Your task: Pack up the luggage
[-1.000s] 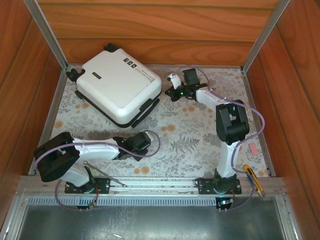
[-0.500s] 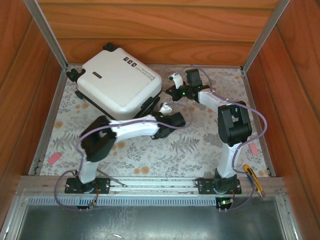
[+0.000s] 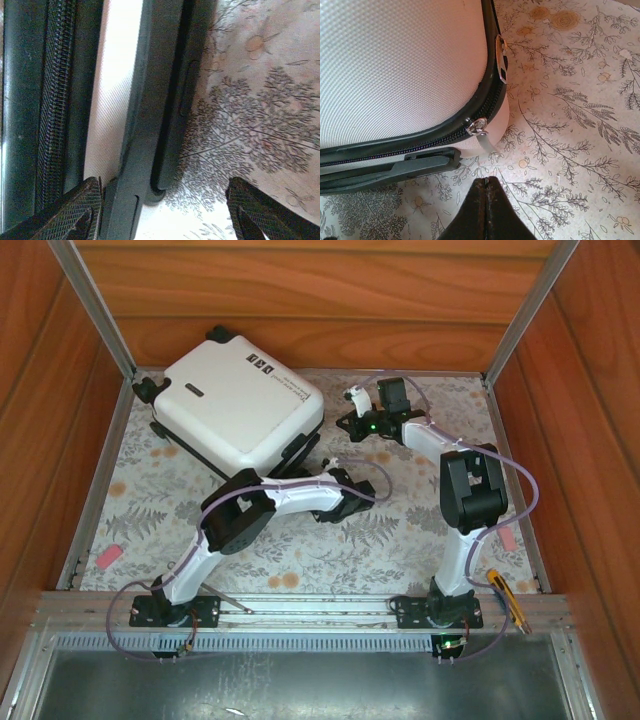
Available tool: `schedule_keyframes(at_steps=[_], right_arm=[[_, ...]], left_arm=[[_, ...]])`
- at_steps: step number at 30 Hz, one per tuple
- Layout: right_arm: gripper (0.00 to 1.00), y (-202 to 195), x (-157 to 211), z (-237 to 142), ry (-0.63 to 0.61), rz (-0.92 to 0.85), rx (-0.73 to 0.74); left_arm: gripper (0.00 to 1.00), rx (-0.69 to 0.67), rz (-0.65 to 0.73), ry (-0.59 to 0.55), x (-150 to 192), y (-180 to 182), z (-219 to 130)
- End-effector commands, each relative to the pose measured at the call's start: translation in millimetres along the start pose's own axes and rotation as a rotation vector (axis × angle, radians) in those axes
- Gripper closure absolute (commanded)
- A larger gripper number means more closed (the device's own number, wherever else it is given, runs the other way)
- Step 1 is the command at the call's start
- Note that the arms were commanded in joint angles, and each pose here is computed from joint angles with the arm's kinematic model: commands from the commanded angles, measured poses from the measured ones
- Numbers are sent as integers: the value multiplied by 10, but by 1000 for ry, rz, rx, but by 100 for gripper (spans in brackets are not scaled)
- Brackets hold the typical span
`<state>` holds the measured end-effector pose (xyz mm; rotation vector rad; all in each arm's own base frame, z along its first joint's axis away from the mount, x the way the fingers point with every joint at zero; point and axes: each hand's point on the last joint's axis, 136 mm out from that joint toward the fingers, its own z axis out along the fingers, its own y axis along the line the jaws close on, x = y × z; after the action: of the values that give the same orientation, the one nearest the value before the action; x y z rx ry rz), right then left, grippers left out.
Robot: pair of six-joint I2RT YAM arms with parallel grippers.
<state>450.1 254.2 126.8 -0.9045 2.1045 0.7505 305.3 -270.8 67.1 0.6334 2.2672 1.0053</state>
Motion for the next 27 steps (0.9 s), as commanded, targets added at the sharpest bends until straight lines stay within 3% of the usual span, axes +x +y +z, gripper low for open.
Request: schedule_keyframes(at_steps=[1,18,27], right_arm=[[100,69,-14,-62,-6,4,-28],[100,72,30,-51,11,7,-32],[100,79,47,-65,16,6,-31]], left_arm=[[30,-28,4,18,-36,50,66],[34,38,17,110,-51,-127,346],[38,186,-20,109,-250,-173,347]])
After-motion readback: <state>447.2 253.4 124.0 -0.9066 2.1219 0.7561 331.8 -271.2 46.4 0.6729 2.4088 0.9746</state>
